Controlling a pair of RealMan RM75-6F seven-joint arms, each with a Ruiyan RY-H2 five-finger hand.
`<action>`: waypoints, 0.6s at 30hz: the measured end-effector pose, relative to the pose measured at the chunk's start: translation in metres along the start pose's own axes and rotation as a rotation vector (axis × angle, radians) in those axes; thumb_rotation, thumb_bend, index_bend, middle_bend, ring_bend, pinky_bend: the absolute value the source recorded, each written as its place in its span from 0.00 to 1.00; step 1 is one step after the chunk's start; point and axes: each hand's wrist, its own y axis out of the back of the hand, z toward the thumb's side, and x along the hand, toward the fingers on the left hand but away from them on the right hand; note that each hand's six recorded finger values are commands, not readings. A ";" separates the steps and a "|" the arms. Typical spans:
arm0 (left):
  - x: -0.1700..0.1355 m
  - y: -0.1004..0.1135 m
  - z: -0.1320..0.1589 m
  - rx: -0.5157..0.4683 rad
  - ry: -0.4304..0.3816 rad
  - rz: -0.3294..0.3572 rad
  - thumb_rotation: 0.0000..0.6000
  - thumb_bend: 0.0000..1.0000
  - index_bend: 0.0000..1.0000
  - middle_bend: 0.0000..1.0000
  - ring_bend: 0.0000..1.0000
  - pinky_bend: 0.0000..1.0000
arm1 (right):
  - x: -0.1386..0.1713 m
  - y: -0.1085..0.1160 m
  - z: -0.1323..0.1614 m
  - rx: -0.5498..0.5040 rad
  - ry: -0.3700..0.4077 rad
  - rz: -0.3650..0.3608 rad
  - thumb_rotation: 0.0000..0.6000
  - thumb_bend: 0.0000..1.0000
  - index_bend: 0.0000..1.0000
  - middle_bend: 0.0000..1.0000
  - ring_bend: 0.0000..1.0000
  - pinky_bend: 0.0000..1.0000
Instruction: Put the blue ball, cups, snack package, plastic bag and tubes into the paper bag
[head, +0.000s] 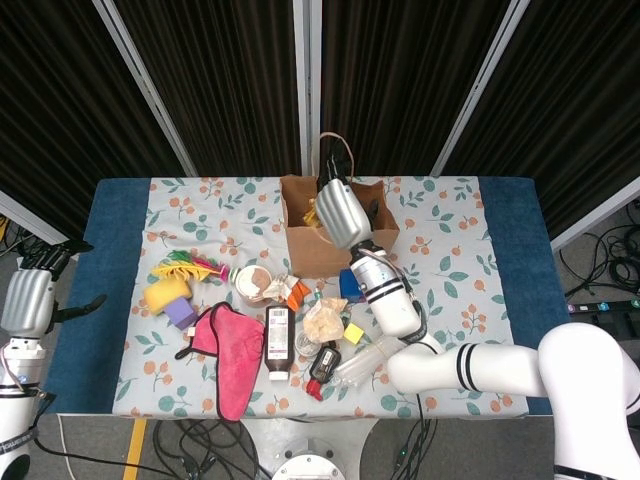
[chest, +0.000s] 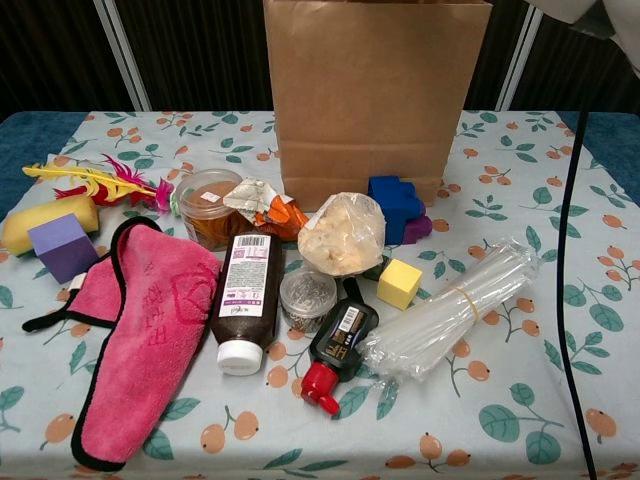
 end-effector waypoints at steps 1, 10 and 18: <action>0.000 0.000 0.000 0.000 -0.001 0.000 1.00 0.17 0.33 0.36 0.27 0.34 | 0.001 0.000 -0.001 -0.003 -0.003 -0.001 1.00 0.00 0.30 0.35 0.18 0.15; 0.000 0.004 0.005 -0.004 -0.007 0.007 1.00 0.17 0.33 0.36 0.27 0.34 | 0.005 0.012 -0.030 -0.102 -0.096 -0.043 1.00 0.00 0.30 0.35 0.19 0.16; -0.004 0.002 0.012 0.004 -0.021 -0.004 1.00 0.17 0.33 0.36 0.27 0.34 | 0.040 0.013 -0.090 -0.322 -0.213 -0.090 1.00 0.00 0.30 0.35 0.19 0.17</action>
